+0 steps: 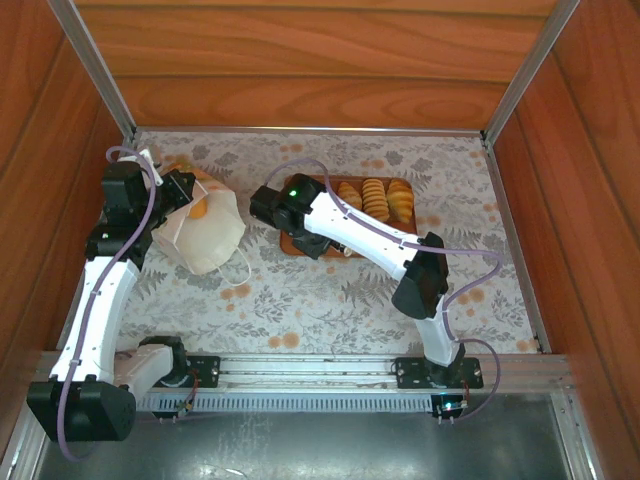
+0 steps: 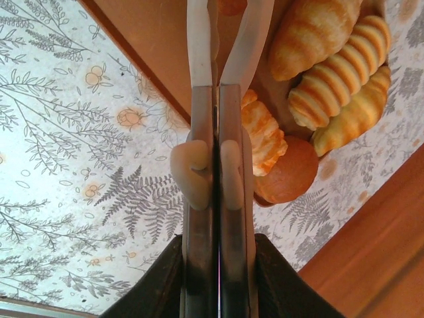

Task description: Take the fake bread out of the paper bag

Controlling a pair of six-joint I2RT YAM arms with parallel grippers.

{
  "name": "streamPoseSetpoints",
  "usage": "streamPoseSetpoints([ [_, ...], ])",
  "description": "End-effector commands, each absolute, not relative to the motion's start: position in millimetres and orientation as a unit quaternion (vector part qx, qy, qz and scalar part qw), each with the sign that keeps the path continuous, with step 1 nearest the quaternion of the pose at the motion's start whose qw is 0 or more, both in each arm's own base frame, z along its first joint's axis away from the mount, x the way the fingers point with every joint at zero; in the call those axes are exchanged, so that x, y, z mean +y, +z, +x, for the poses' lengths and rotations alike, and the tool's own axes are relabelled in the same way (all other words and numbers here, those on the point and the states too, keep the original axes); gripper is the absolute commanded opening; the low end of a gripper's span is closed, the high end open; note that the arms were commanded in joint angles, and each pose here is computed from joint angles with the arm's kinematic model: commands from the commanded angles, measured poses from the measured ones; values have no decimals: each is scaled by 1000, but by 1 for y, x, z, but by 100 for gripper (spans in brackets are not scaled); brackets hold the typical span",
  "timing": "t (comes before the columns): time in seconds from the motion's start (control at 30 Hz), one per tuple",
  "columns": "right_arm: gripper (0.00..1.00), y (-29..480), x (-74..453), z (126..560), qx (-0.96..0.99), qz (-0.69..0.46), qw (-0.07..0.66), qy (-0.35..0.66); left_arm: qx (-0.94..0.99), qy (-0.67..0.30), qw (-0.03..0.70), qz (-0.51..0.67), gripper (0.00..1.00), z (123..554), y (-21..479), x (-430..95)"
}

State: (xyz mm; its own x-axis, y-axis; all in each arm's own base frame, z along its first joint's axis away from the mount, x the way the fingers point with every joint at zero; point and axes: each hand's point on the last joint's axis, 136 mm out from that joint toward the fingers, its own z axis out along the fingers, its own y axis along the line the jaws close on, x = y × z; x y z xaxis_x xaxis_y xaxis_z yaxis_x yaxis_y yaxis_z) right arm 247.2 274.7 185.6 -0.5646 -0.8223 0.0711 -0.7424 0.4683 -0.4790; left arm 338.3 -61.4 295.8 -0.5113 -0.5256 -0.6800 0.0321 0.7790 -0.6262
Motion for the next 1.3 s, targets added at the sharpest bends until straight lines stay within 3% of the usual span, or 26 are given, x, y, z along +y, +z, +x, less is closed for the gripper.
streamPoseSetpoints([
  [0.0,25,195,239,224,851,-453,20,-267,809,-302,484,-138,0,339,306,-64],
  [0.3,26,192,221,209,861,-431,3,-269,810,-303,482,-138,0,340,305,-64],
  [0.63,33,172,242,206,853,-462,-29,-242,808,-306,483,-142,0,337,306,-64],
  [1.27,47,157,279,234,864,-467,-2,-188,812,-304,478,-144,0,340,301,-64],
])
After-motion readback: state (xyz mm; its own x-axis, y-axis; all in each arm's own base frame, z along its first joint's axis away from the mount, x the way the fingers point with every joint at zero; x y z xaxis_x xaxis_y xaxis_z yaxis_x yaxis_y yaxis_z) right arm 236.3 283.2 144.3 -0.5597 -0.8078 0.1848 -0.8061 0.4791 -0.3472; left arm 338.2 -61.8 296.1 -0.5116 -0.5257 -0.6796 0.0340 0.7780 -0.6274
